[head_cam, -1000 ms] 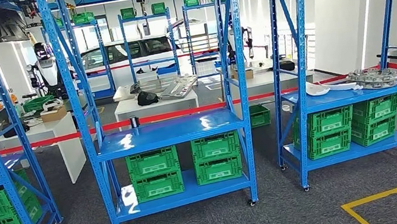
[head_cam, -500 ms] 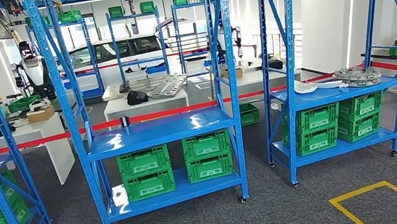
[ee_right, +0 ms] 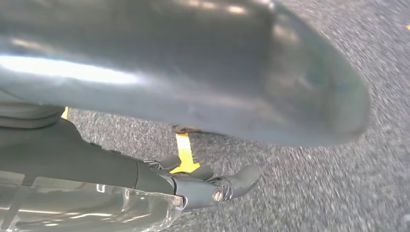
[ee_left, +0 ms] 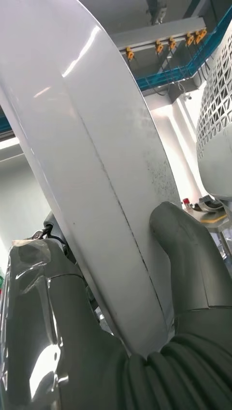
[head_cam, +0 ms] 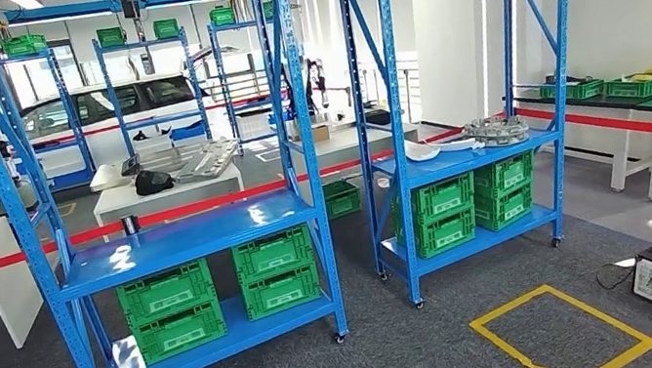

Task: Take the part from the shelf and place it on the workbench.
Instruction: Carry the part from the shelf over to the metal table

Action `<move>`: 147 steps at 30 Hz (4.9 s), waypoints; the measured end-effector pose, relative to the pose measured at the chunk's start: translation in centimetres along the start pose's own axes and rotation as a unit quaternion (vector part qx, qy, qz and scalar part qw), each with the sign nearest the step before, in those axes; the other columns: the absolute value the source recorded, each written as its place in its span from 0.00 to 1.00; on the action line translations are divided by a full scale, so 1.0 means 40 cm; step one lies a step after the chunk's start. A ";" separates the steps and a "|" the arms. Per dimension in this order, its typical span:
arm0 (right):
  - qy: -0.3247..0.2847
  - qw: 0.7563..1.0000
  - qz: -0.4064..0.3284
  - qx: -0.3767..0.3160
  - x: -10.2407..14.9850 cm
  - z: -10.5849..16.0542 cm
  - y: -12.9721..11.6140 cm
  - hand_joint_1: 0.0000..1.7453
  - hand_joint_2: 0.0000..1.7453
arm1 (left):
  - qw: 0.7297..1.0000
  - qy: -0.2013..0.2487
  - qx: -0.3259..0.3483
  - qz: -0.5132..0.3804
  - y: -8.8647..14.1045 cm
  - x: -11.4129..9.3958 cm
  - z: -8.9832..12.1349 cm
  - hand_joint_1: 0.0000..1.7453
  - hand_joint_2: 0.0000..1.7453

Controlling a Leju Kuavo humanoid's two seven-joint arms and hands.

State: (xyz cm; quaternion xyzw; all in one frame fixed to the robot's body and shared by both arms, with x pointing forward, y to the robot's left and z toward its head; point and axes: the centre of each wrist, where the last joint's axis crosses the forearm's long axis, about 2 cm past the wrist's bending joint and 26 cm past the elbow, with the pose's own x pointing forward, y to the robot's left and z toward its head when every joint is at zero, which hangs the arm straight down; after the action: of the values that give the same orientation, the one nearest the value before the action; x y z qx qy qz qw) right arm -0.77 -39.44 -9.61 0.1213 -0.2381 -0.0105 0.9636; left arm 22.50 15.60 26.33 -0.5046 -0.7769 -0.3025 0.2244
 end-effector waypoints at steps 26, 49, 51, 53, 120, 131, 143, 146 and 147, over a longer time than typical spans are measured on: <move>-0.003 1.000 0.002 -0.008 0.001 0.001 -0.003 0.00 0.00 | 1.000 0.001 -0.007 -0.015 0.007 0.002 -0.001 1.00 1.00; -0.004 1.000 0.003 -0.011 0.001 -0.003 0.001 0.00 0.00 | 1.000 -0.005 -0.011 -0.019 0.006 0.007 -0.005 1.00 1.00; -0.004 1.000 0.004 -0.012 0.001 -0.003 0.001 0.00 0.00 | 1.000 -0.006 -0.011 -0.020 0.006 0.007 -0.005 1.00 1.00; -0.005 1.000 0.005 -0.013 0.004 -0.004 0.000 0.00 0.00 | 1.000 -0.006 -0.010 -0.020 0.007 0.008 -0.004 1.00 1.00; 0.000 1.000 0.029 -0.012 0.000 0.008 -0.018 0.00 0.00 | 0.998 -0.019 0.014 -0.051 0.026 0.028 0.011 1.00 1.00; 0.005 0.999 0.032 -0.014 -0.005 0.008 -0.016 0.00 0.00 | 0.998 -0.028 0.010 -0.047 0.025 0.028 0.010 1.00 1.00; 0.035 0.999 0.022 -0.010 -0.004 0.013 -0.017 0.00 0.00 | 0.998 -0.027 0.010 -0.048 0.029 0.029 0.013 1.00 1.00; 0.039 0.999 0.022 -0.014 -0.003 0.016 -0.019 0.00 0.00 | 0.998 -0.026 0.010 -0.049 0.030 0.029 0.015 1.00 1.00; 0.042 0.999 0.022 -0.015 -0.003 0.017 -0.019 0.00 0.00 | 0.998 -0.026 0.010 -0.048 0.030 0.029 0.015 1.00 1.00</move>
State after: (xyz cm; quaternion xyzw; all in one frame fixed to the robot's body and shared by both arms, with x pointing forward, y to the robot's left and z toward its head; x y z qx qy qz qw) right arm -1.17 -40.32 -9.27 0.1020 -0.1997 0.0119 0.9745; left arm 23.13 17.15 26.95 -0.4717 -0.8089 -0.2922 0.1946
